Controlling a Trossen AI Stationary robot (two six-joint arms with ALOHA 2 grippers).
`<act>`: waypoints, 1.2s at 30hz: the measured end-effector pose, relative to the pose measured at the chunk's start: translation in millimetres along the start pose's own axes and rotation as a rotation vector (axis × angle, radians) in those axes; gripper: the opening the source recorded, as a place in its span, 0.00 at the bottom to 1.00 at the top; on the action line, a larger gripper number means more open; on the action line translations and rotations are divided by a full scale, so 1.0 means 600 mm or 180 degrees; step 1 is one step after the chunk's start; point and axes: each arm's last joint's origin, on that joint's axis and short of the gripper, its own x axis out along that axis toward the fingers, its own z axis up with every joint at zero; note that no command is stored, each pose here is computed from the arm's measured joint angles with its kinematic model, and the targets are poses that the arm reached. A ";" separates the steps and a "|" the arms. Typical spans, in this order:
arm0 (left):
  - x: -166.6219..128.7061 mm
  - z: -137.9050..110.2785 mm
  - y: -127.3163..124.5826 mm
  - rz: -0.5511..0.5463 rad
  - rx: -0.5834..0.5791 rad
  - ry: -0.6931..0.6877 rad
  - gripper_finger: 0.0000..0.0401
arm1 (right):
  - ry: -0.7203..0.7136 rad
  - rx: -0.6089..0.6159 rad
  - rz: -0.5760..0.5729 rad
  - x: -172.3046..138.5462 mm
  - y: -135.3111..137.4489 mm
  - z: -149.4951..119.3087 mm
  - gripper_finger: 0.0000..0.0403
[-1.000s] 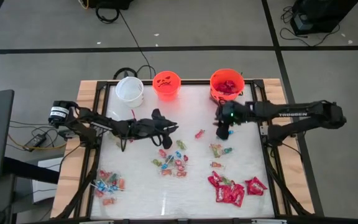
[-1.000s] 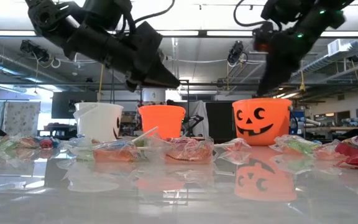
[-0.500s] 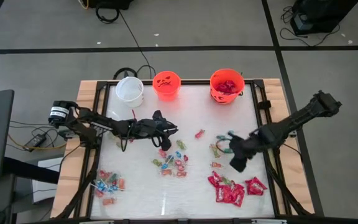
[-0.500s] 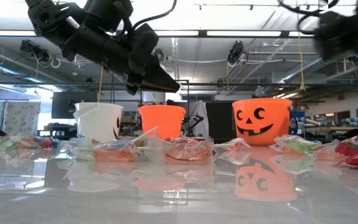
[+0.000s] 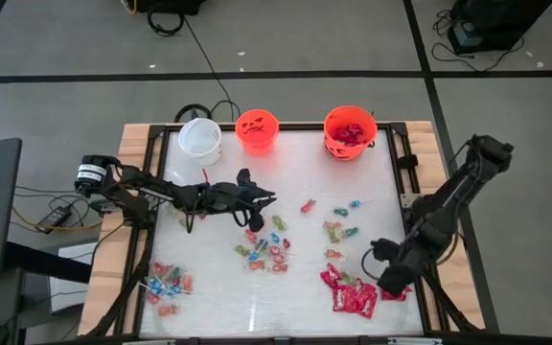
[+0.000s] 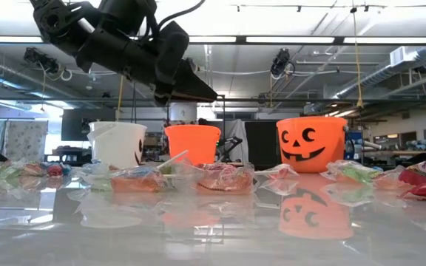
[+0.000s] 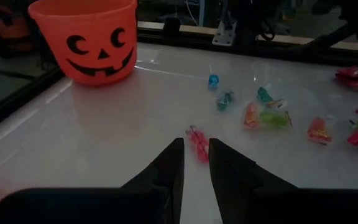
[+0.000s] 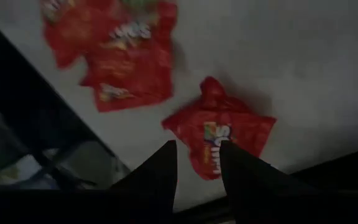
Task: Sort candy by brand, put in halloween buckets
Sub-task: Put the red candy into the right orange bucket
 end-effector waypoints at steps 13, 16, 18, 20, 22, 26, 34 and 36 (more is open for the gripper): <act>0.000 -0.001 0.000 0.0002 0.0009 0.0015 0.20 | 0.0303 -0.0740 -0.0353 0.099 0.028 -0.013 0.34; 0.000 -0.001 0.000 0.0003 0.0011 0.0022 0.20 | 0.0433 -0.0857 -0.0643 0.119 0.020 -0.010 0.32; 0.000 -0.001 0.000 0.0003 0.0011 0.0022 0.20 | 0.0491 -0.0934 -0.0752 0.127 0.018 -0.008 0.30; 0.000 -0.001 0.000 0.0003 0.0010 0.0022 0.20 | 0.0509 -0.0981 -0.0804 0.132 0.017 -0.004 0.26; 0.000 -0.001 0.000 0.0003 0.0010 0.0022 0.20 | 0.0520 -0.1034 -0.0796 0.131 0.019 0.002 0.19; 0.000 -0.001 0.000 0.0004 0.0010 0.0020 0.20 | 0.0376 -0.1219 -0.0658 0.117 0.029 0.019 0.03; 0.000 -0.001 0.000 0.0003 0.0006 0.0011 0.20 | -0.0570 -0.1744 -0.0315 0.045 0.063 0.073 0.01; 0.000 -0.001 0.000 0.0003 0.0006 0.0011 0.20 | -0.0860 -0.1882 -0.0264 0.023 0.069 0.091 0.01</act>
